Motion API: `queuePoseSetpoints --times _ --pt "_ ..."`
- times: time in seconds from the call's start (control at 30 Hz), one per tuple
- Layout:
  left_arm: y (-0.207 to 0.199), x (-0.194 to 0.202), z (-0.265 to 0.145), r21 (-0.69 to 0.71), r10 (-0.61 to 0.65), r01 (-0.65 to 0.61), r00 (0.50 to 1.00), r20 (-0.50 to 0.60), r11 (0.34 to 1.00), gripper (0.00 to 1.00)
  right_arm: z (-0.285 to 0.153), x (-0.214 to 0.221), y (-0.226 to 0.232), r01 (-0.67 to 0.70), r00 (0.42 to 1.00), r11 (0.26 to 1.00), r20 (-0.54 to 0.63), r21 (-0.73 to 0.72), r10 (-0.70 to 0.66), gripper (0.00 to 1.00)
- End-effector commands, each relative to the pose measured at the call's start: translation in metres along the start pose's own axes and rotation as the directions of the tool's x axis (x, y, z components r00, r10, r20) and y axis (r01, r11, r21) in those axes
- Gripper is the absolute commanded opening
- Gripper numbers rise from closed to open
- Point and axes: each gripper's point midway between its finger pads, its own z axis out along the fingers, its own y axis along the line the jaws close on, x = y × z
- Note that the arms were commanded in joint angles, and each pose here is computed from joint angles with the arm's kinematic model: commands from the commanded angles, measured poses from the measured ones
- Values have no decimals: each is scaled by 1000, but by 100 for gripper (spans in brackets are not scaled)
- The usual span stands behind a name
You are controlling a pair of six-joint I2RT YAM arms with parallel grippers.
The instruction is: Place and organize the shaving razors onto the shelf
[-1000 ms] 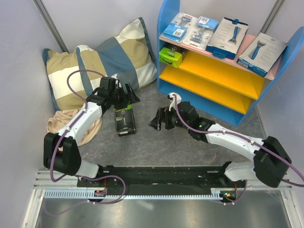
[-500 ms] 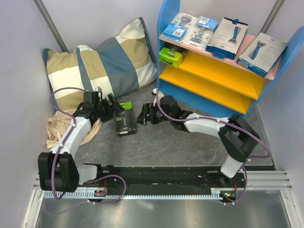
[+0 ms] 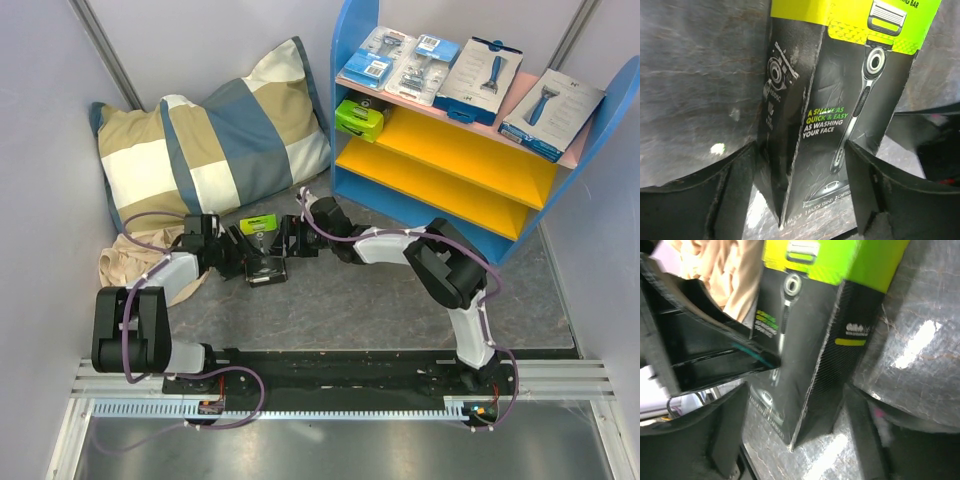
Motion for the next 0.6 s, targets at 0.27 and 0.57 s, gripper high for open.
queuePoseSetpoints --times 0.27,0.57 --pt "-20 29 11 179 22 -12 998 -54 984 56 17 34 1 -34 997 998 -64 -58 30 60" --pt "-44 95 15 242 125 -95 986 -113 966 51 -6 81 19 -42 991 992 -128 -123 26 57"
